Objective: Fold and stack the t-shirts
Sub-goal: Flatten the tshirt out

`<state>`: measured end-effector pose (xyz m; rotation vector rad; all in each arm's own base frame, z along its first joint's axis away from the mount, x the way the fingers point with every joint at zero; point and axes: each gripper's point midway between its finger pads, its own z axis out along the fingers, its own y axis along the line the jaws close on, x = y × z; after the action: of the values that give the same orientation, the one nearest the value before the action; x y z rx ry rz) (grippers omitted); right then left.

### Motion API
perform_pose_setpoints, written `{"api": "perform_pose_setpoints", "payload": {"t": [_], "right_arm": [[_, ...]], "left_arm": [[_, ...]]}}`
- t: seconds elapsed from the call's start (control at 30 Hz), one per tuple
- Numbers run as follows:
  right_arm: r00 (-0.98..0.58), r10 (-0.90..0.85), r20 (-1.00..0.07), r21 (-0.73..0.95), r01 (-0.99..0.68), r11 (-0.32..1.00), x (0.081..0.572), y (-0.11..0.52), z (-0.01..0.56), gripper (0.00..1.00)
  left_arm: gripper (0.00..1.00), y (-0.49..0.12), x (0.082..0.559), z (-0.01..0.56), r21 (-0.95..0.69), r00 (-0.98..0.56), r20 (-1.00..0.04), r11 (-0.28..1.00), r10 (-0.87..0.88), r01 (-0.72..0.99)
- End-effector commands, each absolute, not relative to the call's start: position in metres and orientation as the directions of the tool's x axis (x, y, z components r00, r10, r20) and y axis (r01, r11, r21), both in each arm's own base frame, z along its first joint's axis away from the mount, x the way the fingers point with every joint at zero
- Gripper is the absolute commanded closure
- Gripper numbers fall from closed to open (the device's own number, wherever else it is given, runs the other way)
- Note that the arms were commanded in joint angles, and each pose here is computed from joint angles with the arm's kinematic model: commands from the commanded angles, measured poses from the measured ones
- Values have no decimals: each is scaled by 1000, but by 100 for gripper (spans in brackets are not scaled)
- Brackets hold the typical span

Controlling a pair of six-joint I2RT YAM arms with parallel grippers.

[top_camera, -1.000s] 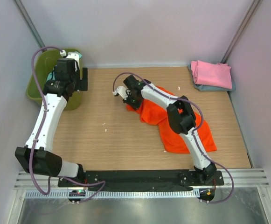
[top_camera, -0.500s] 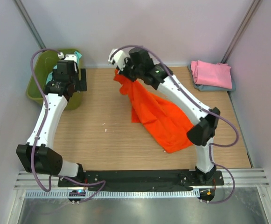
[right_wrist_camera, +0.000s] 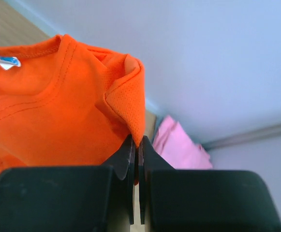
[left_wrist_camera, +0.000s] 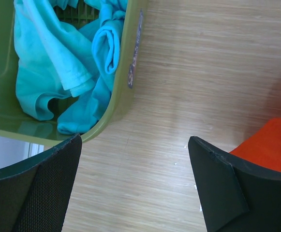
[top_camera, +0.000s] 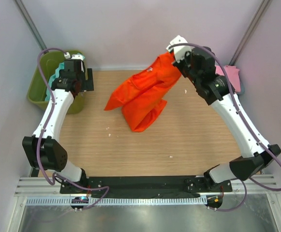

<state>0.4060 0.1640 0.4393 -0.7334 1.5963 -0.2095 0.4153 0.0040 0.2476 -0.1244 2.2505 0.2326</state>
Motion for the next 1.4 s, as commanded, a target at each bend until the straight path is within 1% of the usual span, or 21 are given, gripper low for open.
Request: {"api": "perform_pose_setpoints", "payload": {"t": [0.0,0.1,0.13,0.2,0.23,0.27,0.3,0.33,0.4,0.43,0.5,0.57,0.63,0.67,0.7,0.73,0.77,0.83,0.9,1.1,1.37], "right_arm": [[-277,-629,-727,-572,-263,777,424,77,335,99],[-453,-604,-655,-573,-222,789,415,10,271,99],[-573,-605,-553,-600,-230,766,399,-16,223,94],[-701,-544,-461,-578,-228,784,380,-51,181,87],[-709,-521,-475,-548,-225,805,380,-51,180,56],[-701,-524,-484,-531,-240,812,380,-47,185,35],[-638,-533,-556,-524,-228,821,394,-38,215,20],[-557,-555,-618,-482,-289,827,405,-13,230,11],[-405,-605,-686,-495,-349,795,428,17,271,10],[-311,-644,-699,-483,-459,746,432,53,277,11],[-234,-666,-709,-470,-546,693,447,90,284,14],[-193,-690,-697,-402,-693,599,443,135,265,16],[-229,-703,-673,-297,-787,541,448,163,235,21],[-194,-684,-704,-264,-822,505,450,185,244,23],[-215,-685,-696,-222,-843,491,453,194,232,25],[-288,-709,-644,-122,-875,468,449,200,195,27],[-258,-701,-664,-112,-894,434,452,220,206,28],[-284,-737,-613,-9,-930,367,439,239,172,31],[-245,-753,-611,-4,-950,312,436,254,168,32],[-194,-761,-620,85,-980,181,418,292,144,29],[-145,-793,-592,119,-989,93,398,315,121,29]], "left_arm": [[9,-1,430,271,64,-571,-819,983,-47,-173],[9,-1,430,271,69,-574,-818,983,-42,-170],[9,-1,430,273,71,-571,-820,984,-37,-166],[9,-1,429,272,77,-576,-817,983,-33,-166],[9,0,428,273,80,-576,-817,983,-29,-164],[9,0,427,272,83,-577,-816,983,-27,-164],[9,0,426,272,85,-579,-815,983,-26,-163],[9,1,424,272,85,-578,-815,983,-26,-164],[9,1,420,266,88,-590,-807,983,-25,-162],[9,2,419,264,89,-594,-804,982,-27,-165],[9,2,416,256,91,-608,-793,982,-29,-166],[9,2,414,255,94,-612,-790,982,-26,-164],[9,2,412,256,96,-612,-791,982,-23,-161],[9,4,411,257,100,-610,-792,981,-22,-165],[9,4,411,258,104,-608,-793,981,-18,-165],[9,6,411,259,108,-607,-794,980,-17,-169],[8,7,410,259,110,-607,-794,979,-17,-171],[8,12,408,255,123,-615,-789,976,-16,-183],[8,15,406,252,129,-621,-784,973,-19,-191],[8,21,400,247,136,-628,-778,969,-26,-208],[8,24,396,243,134,-634,-773,967,-34,-216]]}}
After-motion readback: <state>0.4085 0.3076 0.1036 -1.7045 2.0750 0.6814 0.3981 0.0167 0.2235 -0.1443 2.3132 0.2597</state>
